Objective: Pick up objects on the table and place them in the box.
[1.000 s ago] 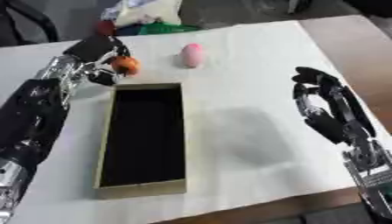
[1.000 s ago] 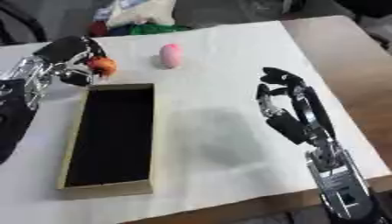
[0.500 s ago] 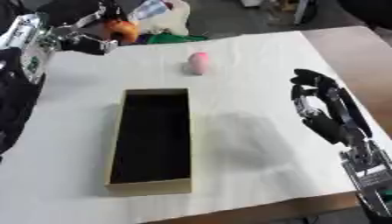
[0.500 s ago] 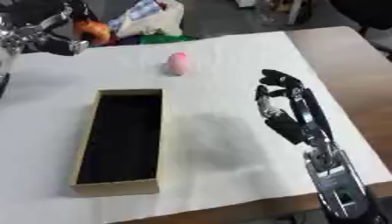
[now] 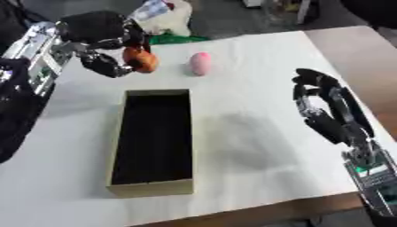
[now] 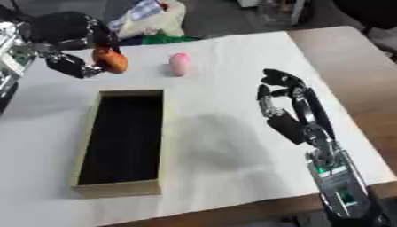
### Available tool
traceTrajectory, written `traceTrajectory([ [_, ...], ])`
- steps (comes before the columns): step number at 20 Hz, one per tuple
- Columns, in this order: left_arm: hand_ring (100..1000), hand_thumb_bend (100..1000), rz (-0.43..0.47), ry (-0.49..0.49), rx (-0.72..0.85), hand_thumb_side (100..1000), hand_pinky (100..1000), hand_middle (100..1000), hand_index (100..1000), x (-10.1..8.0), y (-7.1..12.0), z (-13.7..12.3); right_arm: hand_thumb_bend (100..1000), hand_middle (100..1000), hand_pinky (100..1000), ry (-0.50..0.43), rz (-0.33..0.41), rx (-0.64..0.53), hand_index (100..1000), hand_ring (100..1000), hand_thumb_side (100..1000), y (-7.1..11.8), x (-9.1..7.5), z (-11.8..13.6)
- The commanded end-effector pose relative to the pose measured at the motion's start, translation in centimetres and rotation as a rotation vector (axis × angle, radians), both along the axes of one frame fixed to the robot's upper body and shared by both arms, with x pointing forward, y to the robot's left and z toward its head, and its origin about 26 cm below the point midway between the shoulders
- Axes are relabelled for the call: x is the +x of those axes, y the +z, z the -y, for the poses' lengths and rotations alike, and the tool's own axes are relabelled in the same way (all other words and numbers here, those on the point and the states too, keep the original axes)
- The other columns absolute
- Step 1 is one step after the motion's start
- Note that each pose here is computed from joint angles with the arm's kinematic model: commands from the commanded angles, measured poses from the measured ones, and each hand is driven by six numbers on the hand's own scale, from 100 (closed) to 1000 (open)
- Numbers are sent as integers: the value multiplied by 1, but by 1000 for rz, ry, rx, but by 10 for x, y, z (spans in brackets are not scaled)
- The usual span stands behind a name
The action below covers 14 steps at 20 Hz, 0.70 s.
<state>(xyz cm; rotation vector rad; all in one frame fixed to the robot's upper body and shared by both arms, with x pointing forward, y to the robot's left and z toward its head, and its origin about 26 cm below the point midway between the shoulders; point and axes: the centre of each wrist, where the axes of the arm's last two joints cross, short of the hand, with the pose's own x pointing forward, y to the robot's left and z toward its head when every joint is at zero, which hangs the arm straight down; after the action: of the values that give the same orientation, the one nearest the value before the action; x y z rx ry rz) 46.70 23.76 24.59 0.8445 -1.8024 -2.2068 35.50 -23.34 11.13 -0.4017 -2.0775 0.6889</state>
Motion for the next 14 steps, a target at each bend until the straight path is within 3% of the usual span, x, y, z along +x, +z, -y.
traceTrajectory([
  [1, 510, 101, 7, -21, 57, 129, 591, 492, 719, -1, 6, 5, 100, 725, 715, -8, 28, -9, 881, 820, 746, 8, 2, 3],
  [8, 564, 182, -53, -24, 144, 221, 637, 554, 769, 1, -19, 11, 100, 726, 715, -9, 27, -6, 882, 821, 753, 8, 1, 4],
  [14, 700, 329, -63, -15, 210, 379, 734, 705, 885, -1, -28, 9, 100, 727, 716, -12, 28, -6, 882, 822, 755, 8, 2, 5],
])
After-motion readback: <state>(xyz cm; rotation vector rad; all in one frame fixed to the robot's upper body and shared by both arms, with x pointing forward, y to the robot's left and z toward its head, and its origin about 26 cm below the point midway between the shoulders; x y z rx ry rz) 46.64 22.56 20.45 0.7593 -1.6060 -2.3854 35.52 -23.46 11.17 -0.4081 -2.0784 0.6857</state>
